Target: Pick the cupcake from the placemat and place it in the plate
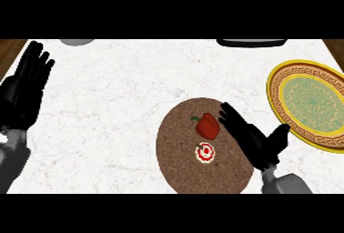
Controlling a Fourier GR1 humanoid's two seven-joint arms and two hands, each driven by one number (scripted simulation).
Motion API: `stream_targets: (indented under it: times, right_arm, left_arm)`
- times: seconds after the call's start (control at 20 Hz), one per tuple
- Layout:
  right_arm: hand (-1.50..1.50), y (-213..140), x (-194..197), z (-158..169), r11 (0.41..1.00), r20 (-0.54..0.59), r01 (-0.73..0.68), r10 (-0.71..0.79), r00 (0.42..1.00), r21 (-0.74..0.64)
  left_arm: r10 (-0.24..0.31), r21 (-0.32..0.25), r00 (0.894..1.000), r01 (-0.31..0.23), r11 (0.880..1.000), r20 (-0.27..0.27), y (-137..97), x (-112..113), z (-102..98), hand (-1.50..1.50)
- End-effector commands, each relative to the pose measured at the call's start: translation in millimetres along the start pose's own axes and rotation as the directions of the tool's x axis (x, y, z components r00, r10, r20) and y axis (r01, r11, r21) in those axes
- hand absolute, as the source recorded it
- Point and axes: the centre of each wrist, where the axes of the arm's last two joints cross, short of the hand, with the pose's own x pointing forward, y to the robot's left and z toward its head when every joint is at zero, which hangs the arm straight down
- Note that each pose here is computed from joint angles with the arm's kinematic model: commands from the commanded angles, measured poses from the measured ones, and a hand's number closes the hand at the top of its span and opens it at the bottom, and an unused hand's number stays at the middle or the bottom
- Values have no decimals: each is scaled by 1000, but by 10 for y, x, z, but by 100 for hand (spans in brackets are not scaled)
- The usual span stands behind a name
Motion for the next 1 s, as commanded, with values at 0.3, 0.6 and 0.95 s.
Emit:
stream_targets:
  times: [0.3, 0.6, 0.95]
  right_arm:
    - [150, -1176, 908, 594, 572, -136, -605, 655, 744, -554]
    - [-150, -743, 828, 735, 319, 102, -122, 602, 792, -940]
    - [-150, 67, 715, 1318, 313, 24, -215, 613, 790, -925]
  left_arm:
    - [28, -10, 903, -36, 999, -428, -119, -917, 594, 0]
    - [88, -48, 851, -132, 990, -518, -445, -1202, 978, 0]
    - [66, -89, 855, -130, 988, -514, -582, -1259, 1024, 0]
